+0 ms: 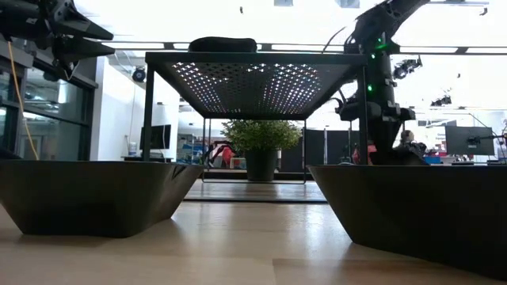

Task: Pick & Place Mini shaped plates
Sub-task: Stack the distorted square plate on top of the distorted square plate on the shelf

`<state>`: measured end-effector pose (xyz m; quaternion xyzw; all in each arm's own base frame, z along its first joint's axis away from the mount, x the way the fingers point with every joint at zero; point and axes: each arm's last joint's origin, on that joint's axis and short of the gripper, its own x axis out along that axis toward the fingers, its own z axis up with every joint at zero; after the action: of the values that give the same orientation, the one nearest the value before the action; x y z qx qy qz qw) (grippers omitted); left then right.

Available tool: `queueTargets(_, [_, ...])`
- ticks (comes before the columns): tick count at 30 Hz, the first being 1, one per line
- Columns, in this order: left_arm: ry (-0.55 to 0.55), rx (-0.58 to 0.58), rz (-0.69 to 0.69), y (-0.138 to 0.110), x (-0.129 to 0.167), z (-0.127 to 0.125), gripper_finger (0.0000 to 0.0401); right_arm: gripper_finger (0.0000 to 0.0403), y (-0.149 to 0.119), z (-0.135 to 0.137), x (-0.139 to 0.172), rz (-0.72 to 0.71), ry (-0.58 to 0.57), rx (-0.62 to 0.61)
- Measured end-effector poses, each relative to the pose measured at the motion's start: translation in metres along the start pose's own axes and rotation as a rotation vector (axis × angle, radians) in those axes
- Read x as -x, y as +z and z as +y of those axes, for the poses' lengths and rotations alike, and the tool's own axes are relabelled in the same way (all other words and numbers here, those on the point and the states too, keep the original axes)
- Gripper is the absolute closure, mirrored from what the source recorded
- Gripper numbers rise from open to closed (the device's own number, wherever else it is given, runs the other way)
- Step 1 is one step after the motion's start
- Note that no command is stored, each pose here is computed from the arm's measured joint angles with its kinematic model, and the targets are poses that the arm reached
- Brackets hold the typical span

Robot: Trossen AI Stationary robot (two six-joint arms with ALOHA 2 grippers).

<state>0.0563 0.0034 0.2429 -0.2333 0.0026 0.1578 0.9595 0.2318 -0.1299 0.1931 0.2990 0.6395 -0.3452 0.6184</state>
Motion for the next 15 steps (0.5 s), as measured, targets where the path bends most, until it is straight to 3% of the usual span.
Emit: queueTargets(15, [0.001,0.000,0.000,0.000,0.000,0.000,0.0270,0.0403,0.016,0.001,0.077,-0.068,-0.031,0.065])
